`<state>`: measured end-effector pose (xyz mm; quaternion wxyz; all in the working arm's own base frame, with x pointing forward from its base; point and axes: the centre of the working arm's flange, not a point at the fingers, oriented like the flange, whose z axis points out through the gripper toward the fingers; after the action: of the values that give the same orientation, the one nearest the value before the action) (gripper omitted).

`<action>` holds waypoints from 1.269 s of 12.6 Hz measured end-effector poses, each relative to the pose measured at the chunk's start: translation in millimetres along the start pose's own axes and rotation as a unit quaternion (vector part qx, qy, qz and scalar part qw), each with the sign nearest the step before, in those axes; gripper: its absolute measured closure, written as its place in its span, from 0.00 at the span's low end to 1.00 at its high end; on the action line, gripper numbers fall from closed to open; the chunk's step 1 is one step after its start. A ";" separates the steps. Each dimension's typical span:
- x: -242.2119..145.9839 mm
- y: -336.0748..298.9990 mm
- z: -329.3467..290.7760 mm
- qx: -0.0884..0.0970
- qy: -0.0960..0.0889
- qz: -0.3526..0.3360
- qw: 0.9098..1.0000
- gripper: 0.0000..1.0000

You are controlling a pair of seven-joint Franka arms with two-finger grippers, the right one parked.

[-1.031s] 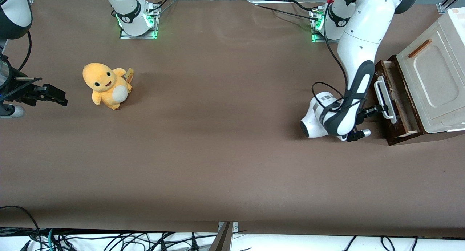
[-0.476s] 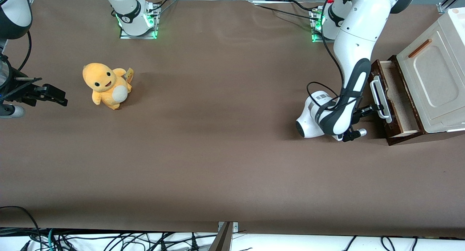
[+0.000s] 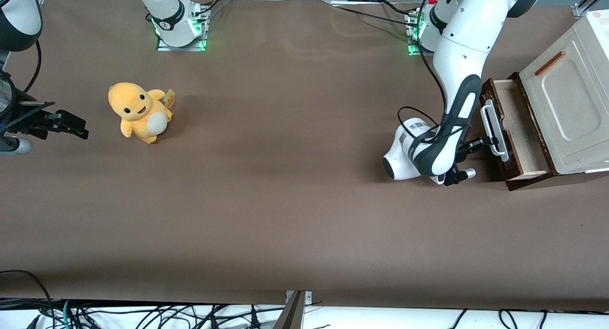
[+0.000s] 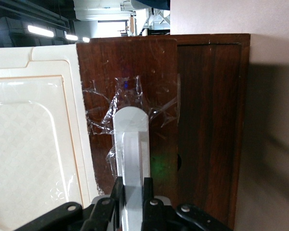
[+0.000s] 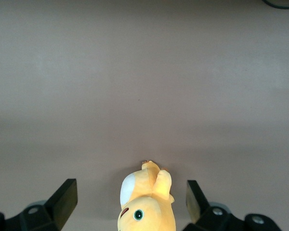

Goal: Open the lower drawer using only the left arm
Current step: 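Pull the handle with the left gripper, sliding the drawer outward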

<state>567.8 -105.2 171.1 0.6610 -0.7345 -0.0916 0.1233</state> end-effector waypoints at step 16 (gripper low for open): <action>-0.7 -4.3 -11.3 -0.014 -0.006 -0.003 1.000 0.81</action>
<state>570.7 -115.6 176.5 0.6505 -0.7427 -0.0994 0.1240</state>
